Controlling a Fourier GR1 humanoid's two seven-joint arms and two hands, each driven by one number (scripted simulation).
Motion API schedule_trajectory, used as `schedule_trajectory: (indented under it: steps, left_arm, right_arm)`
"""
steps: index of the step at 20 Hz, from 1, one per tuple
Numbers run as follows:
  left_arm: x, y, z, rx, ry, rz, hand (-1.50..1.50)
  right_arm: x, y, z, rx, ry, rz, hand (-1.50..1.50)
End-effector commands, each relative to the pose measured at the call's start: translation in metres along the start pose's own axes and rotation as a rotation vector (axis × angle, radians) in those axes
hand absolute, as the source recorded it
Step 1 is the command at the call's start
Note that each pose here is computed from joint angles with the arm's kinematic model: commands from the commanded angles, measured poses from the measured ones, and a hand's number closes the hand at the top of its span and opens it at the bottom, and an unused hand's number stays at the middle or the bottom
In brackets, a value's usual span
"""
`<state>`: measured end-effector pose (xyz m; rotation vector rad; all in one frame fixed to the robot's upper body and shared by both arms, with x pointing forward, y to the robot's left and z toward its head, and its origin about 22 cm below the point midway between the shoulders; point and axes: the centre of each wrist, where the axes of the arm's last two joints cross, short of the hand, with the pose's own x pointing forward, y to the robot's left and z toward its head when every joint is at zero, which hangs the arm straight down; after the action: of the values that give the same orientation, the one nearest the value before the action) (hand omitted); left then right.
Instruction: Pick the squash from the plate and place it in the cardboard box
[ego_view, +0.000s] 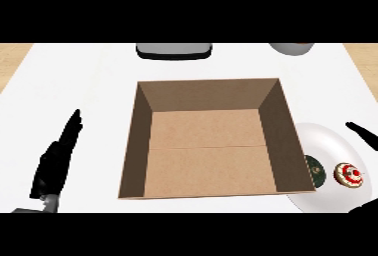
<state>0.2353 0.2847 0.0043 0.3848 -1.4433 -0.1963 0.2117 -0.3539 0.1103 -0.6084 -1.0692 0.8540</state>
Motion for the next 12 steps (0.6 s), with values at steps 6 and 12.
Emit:
schedule_trajectory:
  steps: [6,12]
  left_arm:
    - [-0.011,0.012,-0.017,0.018,0.004,0.003,0.0]
    - [-0.002,-0.002,-0.011,0.004,0.003,0.001,0.0]
  right_arm:
    - [0.025,0.029,-0.01,0.007,0.111,0.032,-1.5]
    - [0.006,0.047,-0.003,0.05,0.155,0.067,-1.5]
